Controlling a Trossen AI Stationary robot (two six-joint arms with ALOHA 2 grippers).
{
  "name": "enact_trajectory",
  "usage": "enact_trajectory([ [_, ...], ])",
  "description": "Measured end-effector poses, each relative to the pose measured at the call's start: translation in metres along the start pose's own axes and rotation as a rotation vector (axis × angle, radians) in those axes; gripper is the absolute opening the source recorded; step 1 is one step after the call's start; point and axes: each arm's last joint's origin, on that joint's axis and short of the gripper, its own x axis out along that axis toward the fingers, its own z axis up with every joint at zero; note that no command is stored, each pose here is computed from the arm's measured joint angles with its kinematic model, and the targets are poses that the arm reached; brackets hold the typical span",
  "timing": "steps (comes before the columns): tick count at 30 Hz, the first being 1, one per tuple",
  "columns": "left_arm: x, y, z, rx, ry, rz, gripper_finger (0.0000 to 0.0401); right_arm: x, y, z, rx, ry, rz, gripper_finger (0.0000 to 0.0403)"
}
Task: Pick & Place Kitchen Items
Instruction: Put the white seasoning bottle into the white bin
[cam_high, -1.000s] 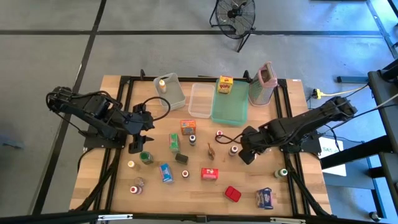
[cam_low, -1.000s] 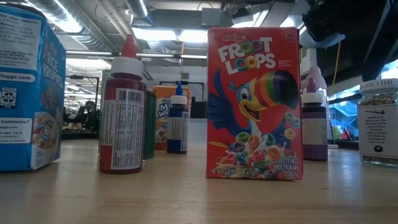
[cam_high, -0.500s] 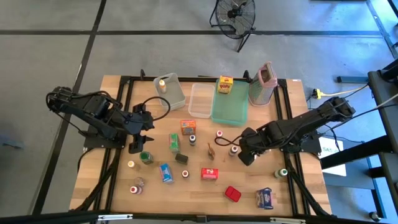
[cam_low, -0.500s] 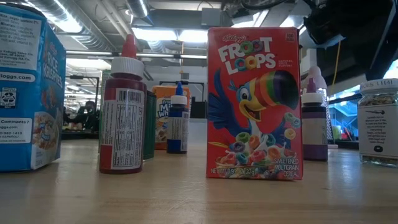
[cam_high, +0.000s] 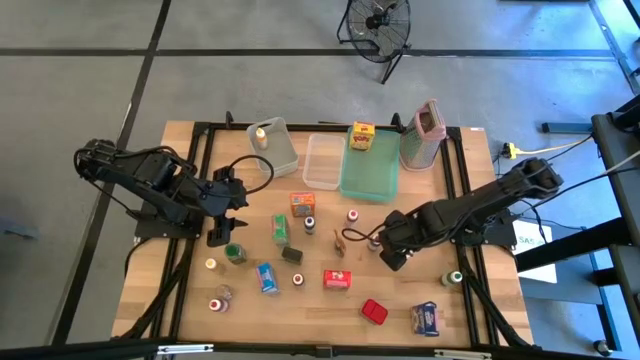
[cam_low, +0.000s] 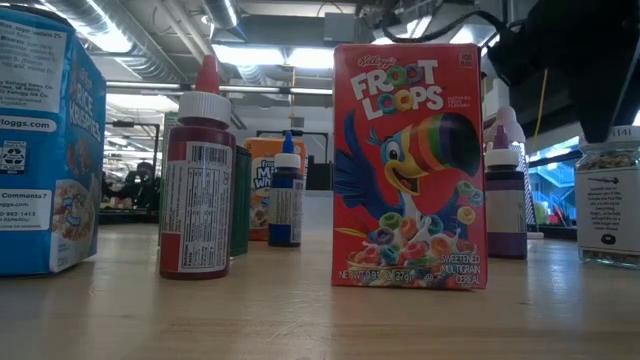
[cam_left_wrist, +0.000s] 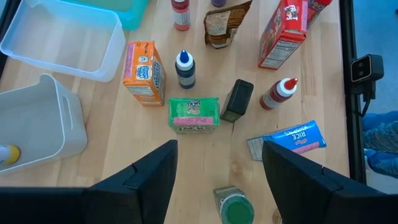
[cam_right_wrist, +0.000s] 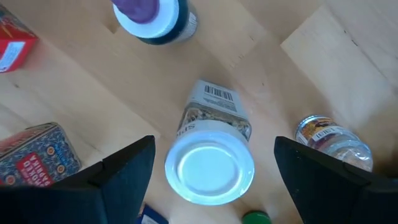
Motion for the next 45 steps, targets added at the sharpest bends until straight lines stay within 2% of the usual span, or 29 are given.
enact_trajectory([
  [8,0.0,0.0,0.0,-0.002,0.0,0.0,0.023,0.009,0.004,0.001,-0.014,0.051,-0.02,0.033],
  [21,0.0,0.0,0.0,-0.008,0.0,0.0,0.0228,0.01,0.004,0.001,-0.014,0.038,-0.029,0.033],
  [31,-0.002,-0.01,-0.004,0.042,-0.008,-0.012,0.0228,0.01,0.004,0.001,-0.013,0.04,-0.03,0.0328],
  [36,-0.003,-0.013,-0.006,0.06,-0.007,-0.025,0.023,0.01,0.004,0.001,-0.011,0.053,-0.026,0.0304],
  [45,-0.006,-0.02,-0.01,0.068,-0.018,-0.026,0.023,0.01,0.004,0.002,0.006,0.057,-0.024,0.0231],
])
